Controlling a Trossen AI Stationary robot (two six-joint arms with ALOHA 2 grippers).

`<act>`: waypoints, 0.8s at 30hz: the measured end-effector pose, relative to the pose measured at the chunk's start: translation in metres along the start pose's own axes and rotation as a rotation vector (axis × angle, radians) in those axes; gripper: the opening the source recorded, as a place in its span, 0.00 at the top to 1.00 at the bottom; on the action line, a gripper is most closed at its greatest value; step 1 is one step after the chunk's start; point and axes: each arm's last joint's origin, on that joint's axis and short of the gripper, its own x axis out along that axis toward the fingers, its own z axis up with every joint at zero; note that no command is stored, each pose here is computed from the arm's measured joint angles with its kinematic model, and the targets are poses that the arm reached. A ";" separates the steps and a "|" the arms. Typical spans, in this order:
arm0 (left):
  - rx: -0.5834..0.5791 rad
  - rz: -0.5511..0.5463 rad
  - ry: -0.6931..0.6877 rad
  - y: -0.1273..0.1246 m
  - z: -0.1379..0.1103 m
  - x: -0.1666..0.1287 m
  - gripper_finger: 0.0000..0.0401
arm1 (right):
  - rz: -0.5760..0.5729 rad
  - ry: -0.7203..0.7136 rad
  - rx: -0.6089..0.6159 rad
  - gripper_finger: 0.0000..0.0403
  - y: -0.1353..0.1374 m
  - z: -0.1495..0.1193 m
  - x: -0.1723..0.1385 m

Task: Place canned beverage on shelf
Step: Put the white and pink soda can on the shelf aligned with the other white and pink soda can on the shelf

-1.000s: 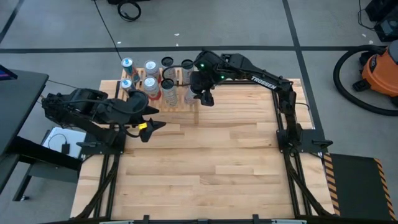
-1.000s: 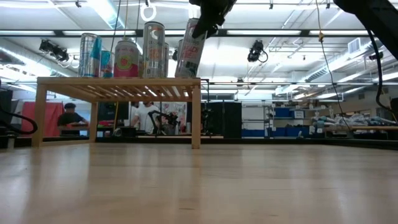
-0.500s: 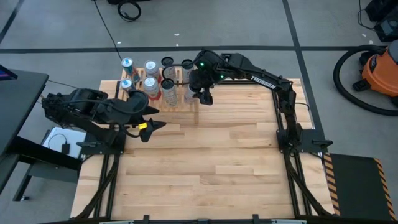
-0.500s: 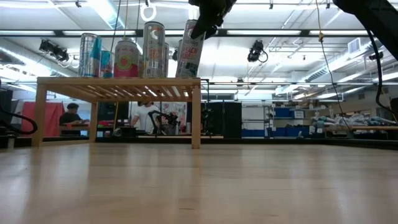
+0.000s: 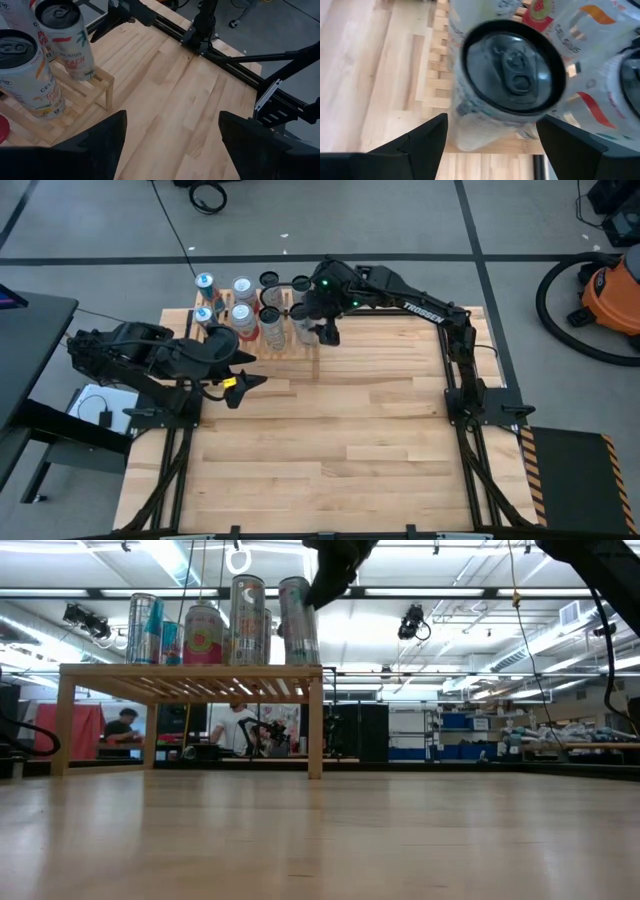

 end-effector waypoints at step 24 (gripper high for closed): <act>0.036 0.000 0.000 0.000 0.000 0.000 0.21 | -0.107 -0.038 0.140 0.22 -0.003 0.001 -0.036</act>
